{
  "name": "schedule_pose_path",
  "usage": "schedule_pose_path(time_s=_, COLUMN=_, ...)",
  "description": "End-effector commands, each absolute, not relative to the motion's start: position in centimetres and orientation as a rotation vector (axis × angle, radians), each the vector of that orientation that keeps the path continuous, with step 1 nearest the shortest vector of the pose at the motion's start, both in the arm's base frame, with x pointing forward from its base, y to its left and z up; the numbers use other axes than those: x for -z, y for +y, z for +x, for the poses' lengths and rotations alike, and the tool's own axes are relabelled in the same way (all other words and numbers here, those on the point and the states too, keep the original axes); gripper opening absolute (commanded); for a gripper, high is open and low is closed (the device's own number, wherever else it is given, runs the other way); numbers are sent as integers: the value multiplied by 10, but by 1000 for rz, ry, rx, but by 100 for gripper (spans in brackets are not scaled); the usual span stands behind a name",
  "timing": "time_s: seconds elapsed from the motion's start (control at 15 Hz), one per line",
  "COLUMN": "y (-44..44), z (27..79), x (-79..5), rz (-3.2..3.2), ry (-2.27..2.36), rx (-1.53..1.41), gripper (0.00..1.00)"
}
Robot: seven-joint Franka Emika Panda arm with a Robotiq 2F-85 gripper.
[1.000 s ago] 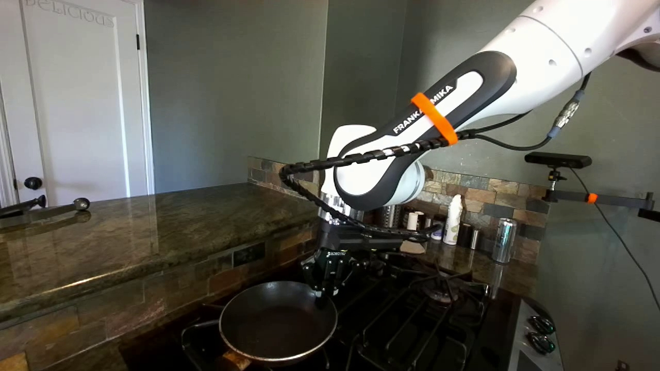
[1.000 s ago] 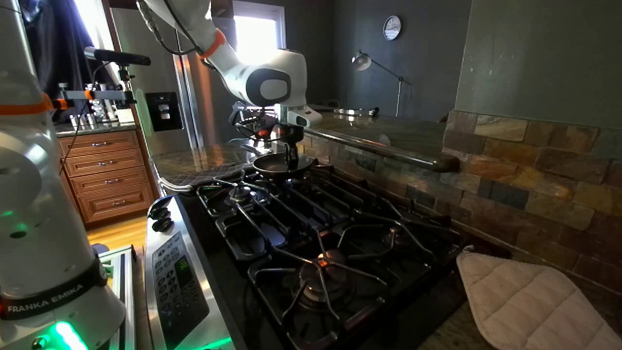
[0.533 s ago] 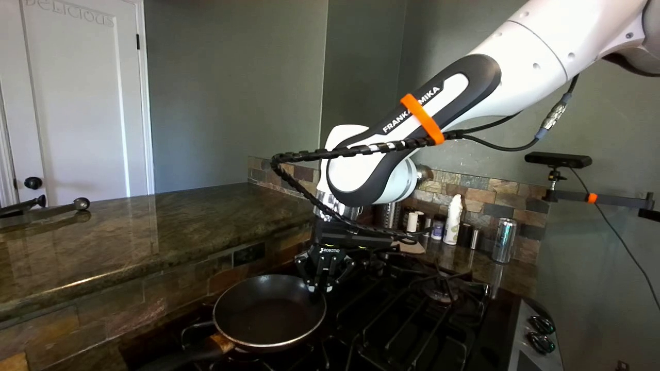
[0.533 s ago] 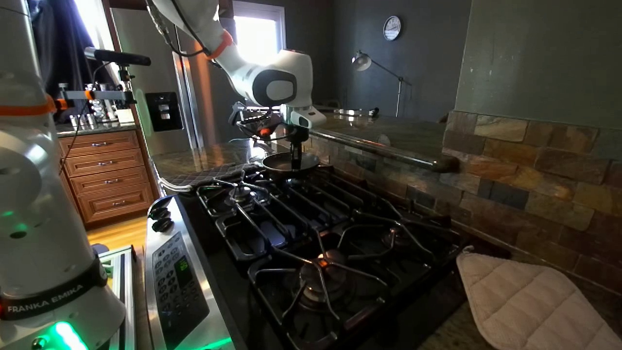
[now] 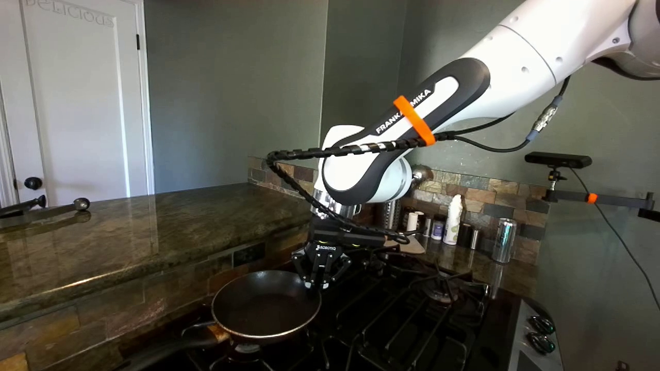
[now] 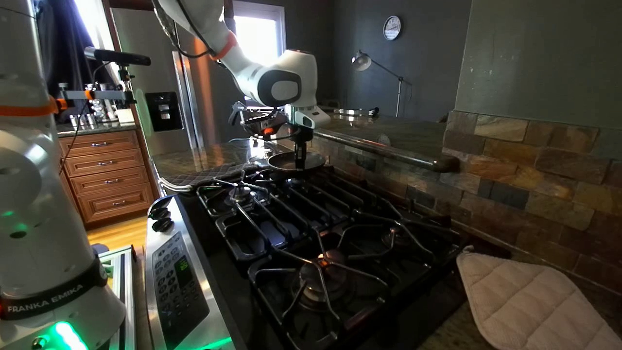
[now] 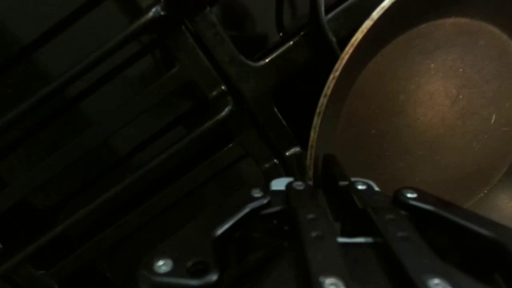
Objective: Move the pan to the top right corner
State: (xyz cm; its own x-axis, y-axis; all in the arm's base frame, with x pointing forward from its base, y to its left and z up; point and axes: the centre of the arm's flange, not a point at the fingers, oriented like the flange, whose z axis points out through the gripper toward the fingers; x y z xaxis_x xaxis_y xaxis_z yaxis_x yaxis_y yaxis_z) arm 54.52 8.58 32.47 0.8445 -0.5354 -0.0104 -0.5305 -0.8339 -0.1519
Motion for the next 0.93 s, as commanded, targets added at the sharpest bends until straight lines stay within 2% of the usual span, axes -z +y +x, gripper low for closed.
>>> schedule_pose_path(time_s=0.0, y=85, z=558, x=-309, rz=-2838, ry=900, rx=58, gripper=4)
schedule_pose_path(time_s=0.13, y=85, z=560, x=-308, rz=-2839, ry=900, rx=62, gripper=4)
schedule_pose_path(time_s=0.2, y=85, z=560, x=-307, rz=-2839, ry=902, rx=63, gripper=39)
schedule_pose_path(time_s=0.4, y=86, z=558, x=-302, rz=-2845, ry=894, rx=45, gripper=55)
schedule_pose_path(time_s=0.8, y=90, z=544, x=-319, rz=-2835, ry=868, rx=99, gripper=100)
schedule_pose_path(time_s=0.87, y=91, z=542, x=-325, rz=-2830, ry=861, rx=122, gripper=100)
